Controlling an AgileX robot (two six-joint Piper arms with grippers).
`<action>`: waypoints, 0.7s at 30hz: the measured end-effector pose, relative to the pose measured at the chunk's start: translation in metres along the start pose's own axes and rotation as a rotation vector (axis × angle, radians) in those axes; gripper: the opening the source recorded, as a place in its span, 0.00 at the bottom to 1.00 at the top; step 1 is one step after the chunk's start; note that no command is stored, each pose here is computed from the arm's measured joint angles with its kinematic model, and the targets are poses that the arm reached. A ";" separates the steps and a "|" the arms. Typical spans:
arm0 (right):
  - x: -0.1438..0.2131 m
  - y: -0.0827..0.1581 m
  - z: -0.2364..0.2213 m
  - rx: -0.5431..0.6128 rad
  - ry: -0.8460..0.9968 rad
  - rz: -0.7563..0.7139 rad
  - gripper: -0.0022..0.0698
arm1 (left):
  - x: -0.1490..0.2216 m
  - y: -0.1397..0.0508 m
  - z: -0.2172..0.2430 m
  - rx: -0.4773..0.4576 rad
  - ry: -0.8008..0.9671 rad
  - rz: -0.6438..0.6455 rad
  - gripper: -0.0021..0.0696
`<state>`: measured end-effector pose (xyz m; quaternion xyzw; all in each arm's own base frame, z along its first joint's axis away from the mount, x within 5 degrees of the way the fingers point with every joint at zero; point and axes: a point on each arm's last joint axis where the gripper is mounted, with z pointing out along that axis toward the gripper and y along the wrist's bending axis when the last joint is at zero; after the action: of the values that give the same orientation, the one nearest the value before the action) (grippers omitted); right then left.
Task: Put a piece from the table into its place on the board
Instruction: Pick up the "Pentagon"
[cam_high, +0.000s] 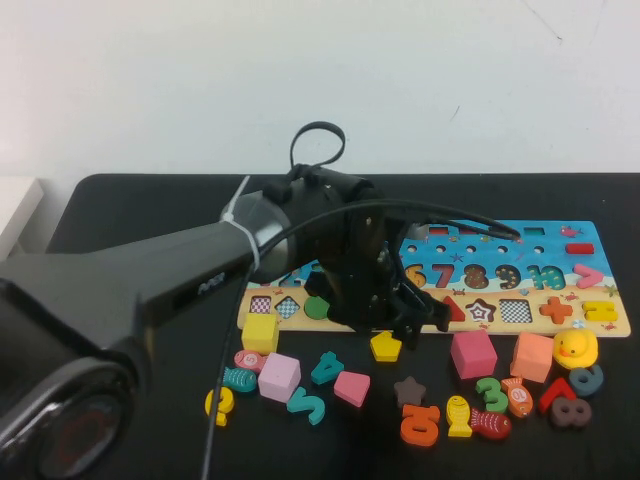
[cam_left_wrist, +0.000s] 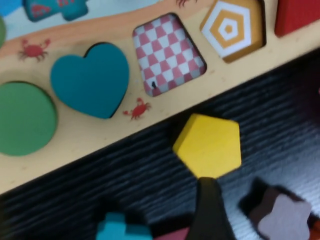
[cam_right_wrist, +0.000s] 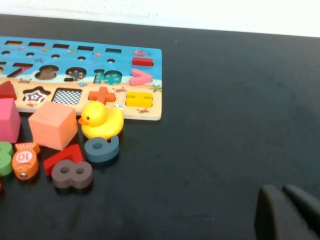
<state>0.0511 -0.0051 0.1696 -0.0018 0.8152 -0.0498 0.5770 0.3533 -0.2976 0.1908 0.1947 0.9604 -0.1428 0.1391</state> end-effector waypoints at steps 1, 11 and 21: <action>0.000 0.000 0.000 0.000 0.000 0.000 0.06 | -0.001 0.000 0.002 0.003 -0.001 -0.014 0.62; 0.000 0.000 0.000 0.000 0.000 0.000 0.06 | -0.007 0.001 0.036 0.003 0.032 -0.076 0.63; 0.000 0.000 0.000 0.000 0.000 0.000 0.06 | -0.010 0.006 0.037 -0.050 0.018 -0.106 0.64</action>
<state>0.0511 -0.0051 0.1696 -0.0018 0.8152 -0.0498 0.5770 0.3722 -0.3080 0.1585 0.1413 0.9738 -0.1240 0.1276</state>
